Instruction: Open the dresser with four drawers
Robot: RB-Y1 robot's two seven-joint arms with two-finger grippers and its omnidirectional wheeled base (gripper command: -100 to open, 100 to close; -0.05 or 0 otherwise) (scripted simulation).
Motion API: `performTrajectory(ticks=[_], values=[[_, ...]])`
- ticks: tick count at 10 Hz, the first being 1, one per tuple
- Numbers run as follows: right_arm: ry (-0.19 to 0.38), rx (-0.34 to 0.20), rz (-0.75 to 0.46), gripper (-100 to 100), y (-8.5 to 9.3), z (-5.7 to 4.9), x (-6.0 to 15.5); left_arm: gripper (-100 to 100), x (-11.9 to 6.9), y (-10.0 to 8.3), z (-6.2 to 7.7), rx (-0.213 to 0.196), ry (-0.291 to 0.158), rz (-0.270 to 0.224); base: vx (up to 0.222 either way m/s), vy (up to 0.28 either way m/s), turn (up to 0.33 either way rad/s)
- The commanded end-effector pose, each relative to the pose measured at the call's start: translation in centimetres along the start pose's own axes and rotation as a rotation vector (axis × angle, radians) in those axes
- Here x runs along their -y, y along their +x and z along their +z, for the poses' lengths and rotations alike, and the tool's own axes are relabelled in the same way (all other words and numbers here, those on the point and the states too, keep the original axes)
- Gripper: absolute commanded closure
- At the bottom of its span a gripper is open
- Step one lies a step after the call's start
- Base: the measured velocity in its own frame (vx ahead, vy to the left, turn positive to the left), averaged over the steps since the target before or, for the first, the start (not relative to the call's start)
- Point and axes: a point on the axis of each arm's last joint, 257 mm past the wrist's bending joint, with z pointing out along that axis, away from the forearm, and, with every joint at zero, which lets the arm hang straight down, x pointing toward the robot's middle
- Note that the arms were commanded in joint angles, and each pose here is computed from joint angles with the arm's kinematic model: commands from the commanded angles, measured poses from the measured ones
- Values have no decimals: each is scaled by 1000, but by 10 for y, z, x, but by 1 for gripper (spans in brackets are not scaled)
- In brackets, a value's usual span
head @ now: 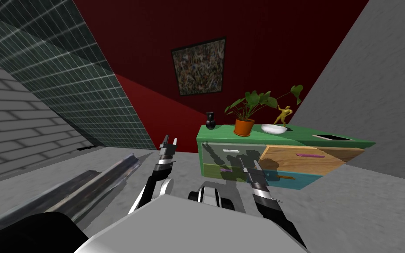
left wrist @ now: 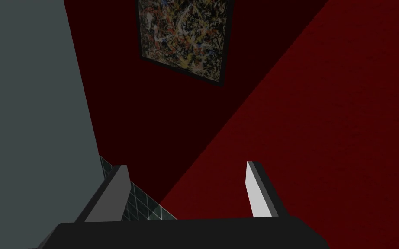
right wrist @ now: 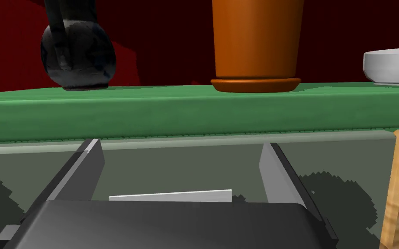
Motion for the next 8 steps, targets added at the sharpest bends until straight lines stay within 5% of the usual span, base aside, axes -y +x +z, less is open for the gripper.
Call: performTrajectory(ticks=[1, 8], values=[[-1, 10, 86, -100, -5, -2, 0, 0, 0, 0, 0, 0, 0, 0, 21, 14, -1], [-7, 72, 345, -100, -37, -11, 5, 0, 0, 0, 0, 0, 0, 0, 34, 23, 1]])
